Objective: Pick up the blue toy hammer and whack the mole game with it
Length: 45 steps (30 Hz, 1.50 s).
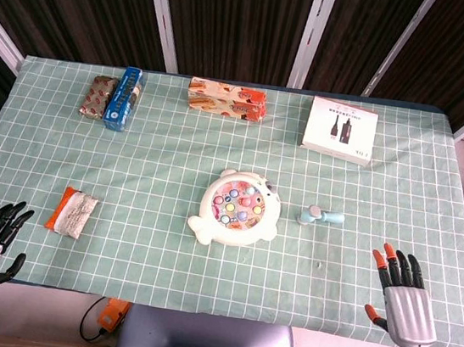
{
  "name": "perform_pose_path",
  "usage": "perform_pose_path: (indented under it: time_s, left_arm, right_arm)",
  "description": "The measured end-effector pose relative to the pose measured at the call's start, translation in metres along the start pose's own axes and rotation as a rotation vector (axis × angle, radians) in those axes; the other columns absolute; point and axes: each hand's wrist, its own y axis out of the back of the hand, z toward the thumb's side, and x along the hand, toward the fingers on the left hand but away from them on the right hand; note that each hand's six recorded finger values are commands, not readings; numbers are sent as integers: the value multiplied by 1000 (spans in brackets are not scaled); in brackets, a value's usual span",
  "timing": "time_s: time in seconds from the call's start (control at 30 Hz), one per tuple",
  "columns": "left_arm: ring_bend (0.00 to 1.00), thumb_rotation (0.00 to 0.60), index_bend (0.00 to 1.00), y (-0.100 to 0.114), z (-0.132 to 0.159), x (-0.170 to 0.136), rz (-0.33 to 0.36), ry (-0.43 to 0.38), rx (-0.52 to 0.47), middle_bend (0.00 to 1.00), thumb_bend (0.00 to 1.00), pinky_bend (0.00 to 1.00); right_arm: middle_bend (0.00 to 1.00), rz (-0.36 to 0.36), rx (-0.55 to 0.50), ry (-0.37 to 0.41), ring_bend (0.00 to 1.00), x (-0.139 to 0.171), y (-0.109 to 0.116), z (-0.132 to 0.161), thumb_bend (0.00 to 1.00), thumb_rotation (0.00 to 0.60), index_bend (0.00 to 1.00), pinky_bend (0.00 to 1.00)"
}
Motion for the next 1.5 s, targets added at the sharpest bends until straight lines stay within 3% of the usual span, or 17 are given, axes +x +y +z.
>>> perform_pose_path:
  time_s: [0.27,0.43,0.73,0.93,1.27,1.5]
  left_arm:
    - [0,600,0,2,1,1,7,0,-11,0,420,0]
    - [0,600,0,0,3,3,1,-11,-12,0,419,0]
    - [0,600,0,0,-1,5,-3,3,-10,0,419,0]
    - [0,600,0,2,-3,6,2,8,-19,0,419,0]
    - [0,600,0,3,-4,5,3,9,-23,0,419,0]
    - [0,600,0,3,-4,5,4,9,-23,0,419,0]
  right_arm:
    - [0,15,-10,-2,0,-14,-4,-1,238,600,0,116]
    - [0,36,-20,2,0,-55,-3,-1,238,600,24,112]
    - [0,96,9,18,0,-164,3,15,241,600,334,96]
    - [0,150,66,39,0,-204,-7,32,270,600,462,87]
    - [0,185,71,49,0,-222,-24,42,396,600,577,78]
    - [0,194,83,83,0,-227,-32,53,435,600,594,76]
